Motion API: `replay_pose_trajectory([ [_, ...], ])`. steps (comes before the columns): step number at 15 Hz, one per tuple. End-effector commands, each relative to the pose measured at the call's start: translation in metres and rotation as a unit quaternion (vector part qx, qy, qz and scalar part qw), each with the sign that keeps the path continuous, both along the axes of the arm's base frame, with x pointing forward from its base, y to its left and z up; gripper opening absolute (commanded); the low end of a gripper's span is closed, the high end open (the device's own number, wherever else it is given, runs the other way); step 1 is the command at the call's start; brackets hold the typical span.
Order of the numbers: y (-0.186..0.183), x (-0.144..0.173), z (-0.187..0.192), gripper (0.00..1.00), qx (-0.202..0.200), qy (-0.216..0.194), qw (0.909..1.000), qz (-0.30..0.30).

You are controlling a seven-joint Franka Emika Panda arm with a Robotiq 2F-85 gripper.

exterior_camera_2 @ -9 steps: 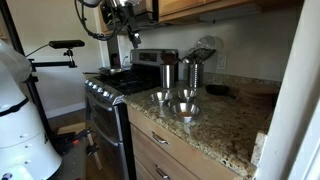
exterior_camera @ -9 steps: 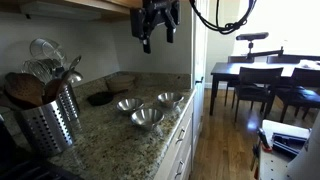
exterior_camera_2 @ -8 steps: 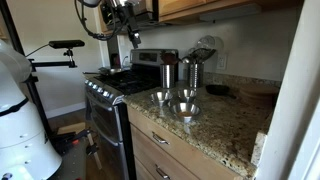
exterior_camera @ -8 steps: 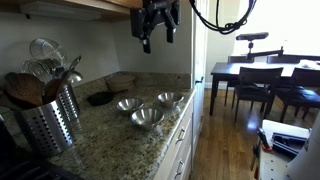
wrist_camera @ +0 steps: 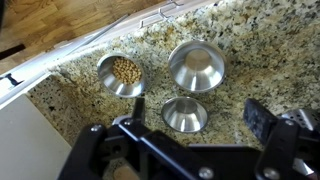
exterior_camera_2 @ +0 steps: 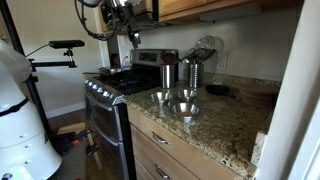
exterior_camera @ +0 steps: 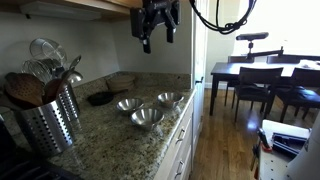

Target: Pour the contents of the silver bowl into the other silver bowl

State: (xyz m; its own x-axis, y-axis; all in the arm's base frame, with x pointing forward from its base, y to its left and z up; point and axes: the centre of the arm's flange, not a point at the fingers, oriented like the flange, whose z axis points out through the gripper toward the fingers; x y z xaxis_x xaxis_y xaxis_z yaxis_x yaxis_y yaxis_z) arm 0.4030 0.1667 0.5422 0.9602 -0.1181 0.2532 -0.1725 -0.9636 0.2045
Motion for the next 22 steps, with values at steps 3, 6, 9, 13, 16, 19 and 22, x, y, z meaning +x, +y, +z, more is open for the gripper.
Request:
replay_pose_trajectory([
  [3, 0.000, 0.000, 0.000, 1.00, 0.000, 0.000, 1.0000, 0.000],
  [6, 0.000, 0.000, 0.000, 1.00, 0.000, 0.000, 1.0000, 0.000],
  [9, -0.004, 0.004, -0.002, 1.00, -0.003, 0.002, 1.0000, 0.000],
  [13, -0.025, 0.012, -0.011, 1.00, -0.026, 0.008, 0.9994, -0.020],
  [16, -0.046, 0.017, -0.022, 1.00, -0.043, 0.016, 0.9981, -0.041],
  [19, -0.071, 0.020, -0.041, 1.00, -0.054, 0.028, 0.9948, -0.082],
  [22, -0.101, 0.019, -0.060, 1.00, -0.042, 0.037, 0.9901, -0.129],
])
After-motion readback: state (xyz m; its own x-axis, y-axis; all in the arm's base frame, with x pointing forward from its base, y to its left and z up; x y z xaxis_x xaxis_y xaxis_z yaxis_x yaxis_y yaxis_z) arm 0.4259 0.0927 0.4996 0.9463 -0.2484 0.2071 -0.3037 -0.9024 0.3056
